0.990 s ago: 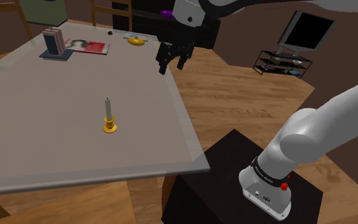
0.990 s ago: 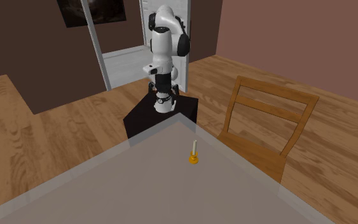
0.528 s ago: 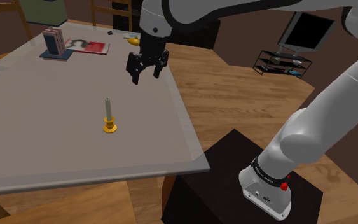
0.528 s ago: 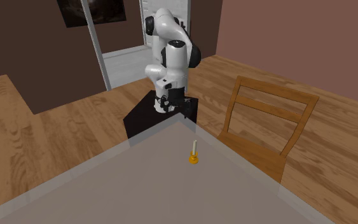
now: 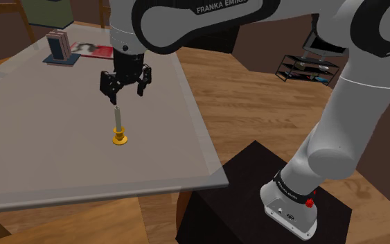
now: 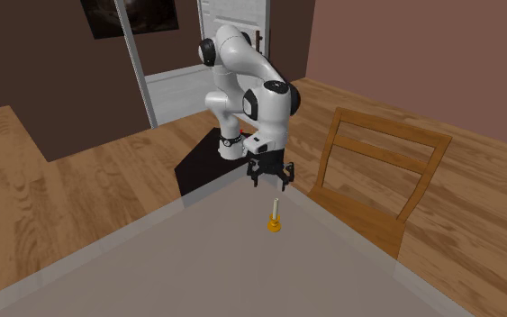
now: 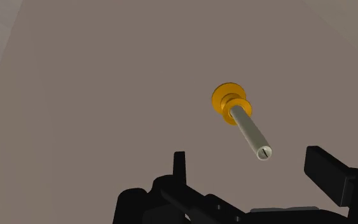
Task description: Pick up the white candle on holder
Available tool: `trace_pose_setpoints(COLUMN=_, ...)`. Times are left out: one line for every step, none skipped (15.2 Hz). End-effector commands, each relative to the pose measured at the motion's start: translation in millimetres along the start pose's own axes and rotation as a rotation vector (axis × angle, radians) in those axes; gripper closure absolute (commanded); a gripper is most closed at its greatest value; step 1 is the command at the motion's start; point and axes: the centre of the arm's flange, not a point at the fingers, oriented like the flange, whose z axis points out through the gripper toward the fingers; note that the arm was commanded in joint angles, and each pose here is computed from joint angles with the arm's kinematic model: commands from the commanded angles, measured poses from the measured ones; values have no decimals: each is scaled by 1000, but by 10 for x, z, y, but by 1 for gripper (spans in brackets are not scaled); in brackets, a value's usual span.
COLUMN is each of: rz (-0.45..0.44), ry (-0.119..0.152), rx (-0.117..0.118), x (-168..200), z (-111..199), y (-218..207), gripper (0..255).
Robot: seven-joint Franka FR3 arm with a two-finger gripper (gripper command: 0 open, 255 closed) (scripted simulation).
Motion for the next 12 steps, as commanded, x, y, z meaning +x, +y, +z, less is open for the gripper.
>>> trace_pose_setpoints(rz=0, ry=-2, rx=-2, x=110, z=105, y=-222, gripper=0)
trace_pose_setpoints(rz=0, ry=-2, rx=-3, x=146, z=144, y=-286, gripper=0)
trace_pose_setpoints(rz=0, ry=-2, rx=-3, x=140, z=197, y=-286, gripper=0)
trace_pose_setpoints(rz=0, ry=-2, rx=-3, x=134, z=249, y=-286, gripper=0)
trace_pose_setpoints(rz=0, ry=-2, rx=-3, x=129, z=302, y=-286, gripper=0)
trace_pose_setpoints(rz=0, ry=-2, rx=-3, x=123, z=354, y=-285, gripper=0)
trace_pose_setpoints(rz=0, ry=-2, rx=-3, x=117, z=407, y=-285, gripper=0)
trace_pose_setpoints(rz=0, ry=-2, rx=-3, x=111, z=459, y=-285, gripper=0)
trace_pose_setpoints(rz=0, ry=-2, rx=-3, x=105, z=512, y=-284, gripper=0)
trace_pose_setpoints(rz=0, ry=-2, rx=-3, x=101, z=542, y=-284, gripper=0)
trace_pose_setpoints(rz=0, ry=-2, rx=-3, x=101, z=542, y=-284, gripper=0)
trace_pose_setpoints(rz=0, ry=-2, rx=-3, x=98, z=541, y=-276, gripper=255)
